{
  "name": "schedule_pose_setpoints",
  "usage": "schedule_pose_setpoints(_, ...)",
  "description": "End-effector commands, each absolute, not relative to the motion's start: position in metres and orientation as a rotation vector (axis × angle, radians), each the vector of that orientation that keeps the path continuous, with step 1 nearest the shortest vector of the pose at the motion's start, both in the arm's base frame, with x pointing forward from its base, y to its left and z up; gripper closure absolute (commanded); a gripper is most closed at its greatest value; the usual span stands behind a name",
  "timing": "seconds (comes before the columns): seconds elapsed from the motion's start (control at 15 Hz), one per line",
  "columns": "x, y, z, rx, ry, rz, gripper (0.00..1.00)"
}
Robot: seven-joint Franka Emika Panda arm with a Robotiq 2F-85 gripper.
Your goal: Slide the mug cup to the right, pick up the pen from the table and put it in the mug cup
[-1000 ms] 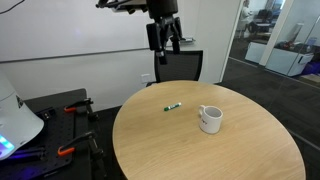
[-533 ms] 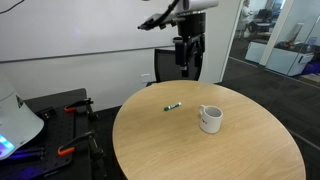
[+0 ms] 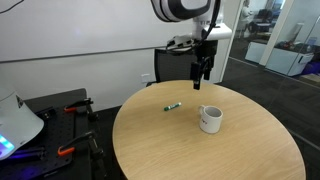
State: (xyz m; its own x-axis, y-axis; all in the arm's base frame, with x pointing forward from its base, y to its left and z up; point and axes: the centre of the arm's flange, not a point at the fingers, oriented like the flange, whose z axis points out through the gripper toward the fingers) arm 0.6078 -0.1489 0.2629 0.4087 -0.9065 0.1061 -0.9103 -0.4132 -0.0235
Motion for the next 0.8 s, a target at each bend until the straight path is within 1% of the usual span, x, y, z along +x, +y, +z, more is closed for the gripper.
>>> schedule_pose_setpoints(0.0,0.635,-0.153,0.234,2.587,-1.674,0.122,0.0)
schedule_pose_setpoints(0.4,0.648,-0.155,0.171,2.547,-1.675,0.029,0.0)
schedule_pose_setpoints(0.47,0.647,-0.155,0.165,2.548,-1.669,0.003,0.0)
schedule_pose_setpoints(0.53,0.633,-0.154,0.171,2.557,-1.662,0.046,0.0)
schedule_pose_setpoints(0.73,0.636,-0.153,0.157,2.553,-1.657,0.03,0.0)
